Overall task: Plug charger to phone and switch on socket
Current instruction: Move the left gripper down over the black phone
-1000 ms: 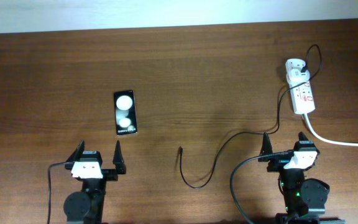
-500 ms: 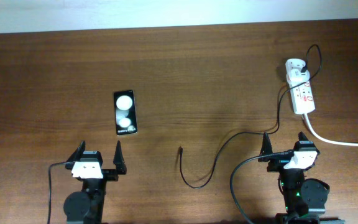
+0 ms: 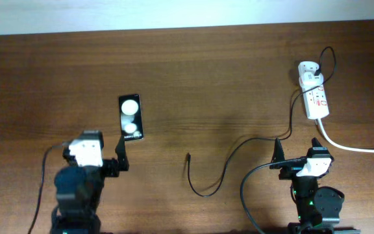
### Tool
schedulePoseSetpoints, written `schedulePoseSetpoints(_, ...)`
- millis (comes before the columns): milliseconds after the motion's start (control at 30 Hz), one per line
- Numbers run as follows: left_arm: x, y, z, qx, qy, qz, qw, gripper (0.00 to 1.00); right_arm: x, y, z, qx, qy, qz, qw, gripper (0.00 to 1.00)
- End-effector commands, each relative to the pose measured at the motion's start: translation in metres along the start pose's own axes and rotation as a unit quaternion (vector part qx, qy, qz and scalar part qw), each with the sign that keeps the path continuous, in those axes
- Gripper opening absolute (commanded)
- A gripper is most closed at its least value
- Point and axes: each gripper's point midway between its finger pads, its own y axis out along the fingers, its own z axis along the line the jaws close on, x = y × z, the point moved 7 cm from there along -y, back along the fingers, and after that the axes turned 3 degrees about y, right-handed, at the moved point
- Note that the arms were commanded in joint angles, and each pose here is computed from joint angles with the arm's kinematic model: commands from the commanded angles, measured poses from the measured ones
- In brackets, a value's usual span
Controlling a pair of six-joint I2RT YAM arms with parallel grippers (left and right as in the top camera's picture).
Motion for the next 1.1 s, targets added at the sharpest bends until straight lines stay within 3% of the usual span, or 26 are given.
schedulePoseSetpoints(0, 0.017, 0.022, -0.004, -0.029, 0.029, 0.051, 0.998, 0.99, -0.002, 0.000, 0.003, 0.013, -0.002, 0.002, 1.000, 0.99)
schedulePoseSetpoints(200, 0.013, 0.070, -0.002, -0.039, 0.023, 0.185, 0.982, 0.99, -0.002, 0.000, 0.003, 0.013, -0.002, 0.002, 1.000, 0.99)
schedulePoseSetpoints(533, 0.031, 0.108, -0.012, -0.064, 0.039, 0.335, 0.939, 0.99, -0.002, 0.000, 0.003, 0.013, -0.002, 0.002, 1.000, 0.99)
schedulePoseSetpoints(700, 0.019, 0.132, -0.046, -0.103, 0.071, 0.349, 0.929, 0.99, -0.002, 0.000, 0.003, 0.013, -0.002, 0.002, 1.000, 0.99)
schedulePoseSetpoints(900, 0.019, 0.132, -0.047, -0.106, 0.069, 0.347, 0.929, 0.99, -0.002, 0.000, 0.003, 0.013, -0.002, 0.002, 1.000, 0.99)
schedulePoseSetpoints(1067, 0.015, 0.131, -0.038, -0.023, -0.033, 0.369, 0.929, 0.99, -0.002, 0.000, 0.003, 0.013, -0.002, 0.002, 1.000, 0.99)
